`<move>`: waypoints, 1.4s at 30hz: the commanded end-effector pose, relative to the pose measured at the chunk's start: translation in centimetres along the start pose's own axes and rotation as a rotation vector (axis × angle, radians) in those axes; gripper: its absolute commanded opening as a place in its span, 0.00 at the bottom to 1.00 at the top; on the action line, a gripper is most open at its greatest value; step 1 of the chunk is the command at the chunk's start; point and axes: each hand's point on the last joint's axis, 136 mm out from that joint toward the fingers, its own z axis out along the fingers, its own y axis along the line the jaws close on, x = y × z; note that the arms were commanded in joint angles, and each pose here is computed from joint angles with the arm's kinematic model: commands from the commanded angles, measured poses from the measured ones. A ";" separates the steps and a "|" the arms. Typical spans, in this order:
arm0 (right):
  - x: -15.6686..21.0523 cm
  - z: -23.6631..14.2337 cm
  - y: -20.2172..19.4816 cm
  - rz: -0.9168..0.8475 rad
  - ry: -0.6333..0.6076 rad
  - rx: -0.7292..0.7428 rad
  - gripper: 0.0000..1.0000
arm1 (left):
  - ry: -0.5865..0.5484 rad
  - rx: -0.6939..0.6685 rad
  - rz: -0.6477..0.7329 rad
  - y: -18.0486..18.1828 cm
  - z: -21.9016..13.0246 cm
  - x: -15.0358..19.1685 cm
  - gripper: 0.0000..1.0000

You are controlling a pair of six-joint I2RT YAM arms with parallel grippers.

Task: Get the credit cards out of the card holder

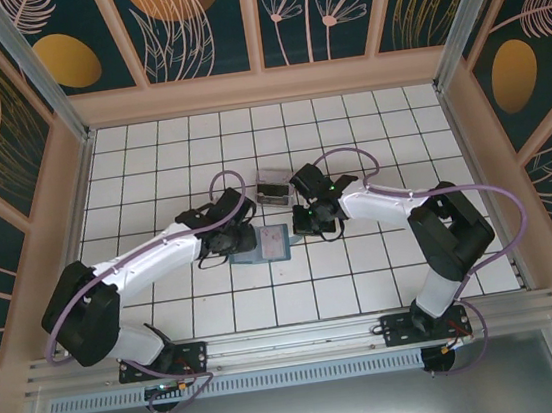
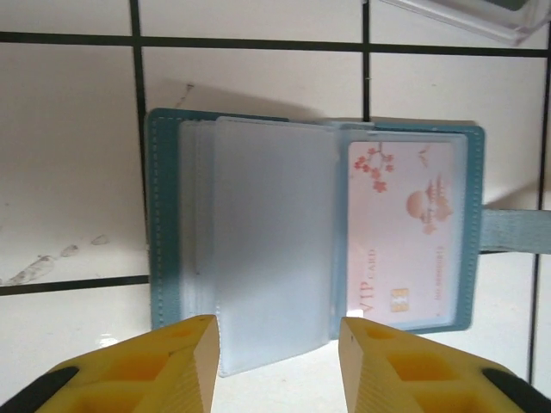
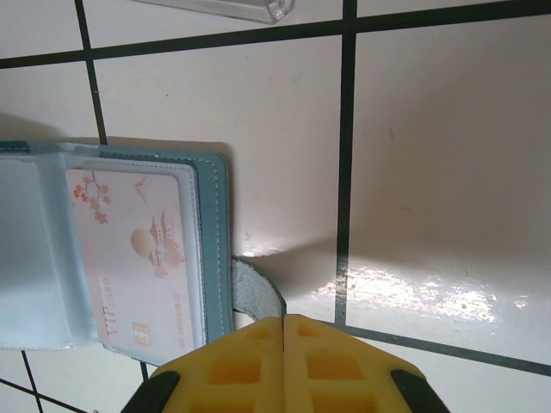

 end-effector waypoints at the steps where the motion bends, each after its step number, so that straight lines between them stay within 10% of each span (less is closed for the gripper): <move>1: 0.1 -0.3 0.2 -0.007 0.001 0.022 0.00 | -0.017 0.139 -0.024 -2.8 -1.0 -1.6 0.41; 14: 0.0 -0.4 1.1 -0.015 -0.002 0.012 0.00 | 0.067 0.402 -0.082 -6.6 3.0 -1.9 0.31; 42: 0.4 -0.1 0.4 -0.010 0.007 0.034 0.00 | 0.144 0.227 -0.129 -2.0 7.0 0.3 0.29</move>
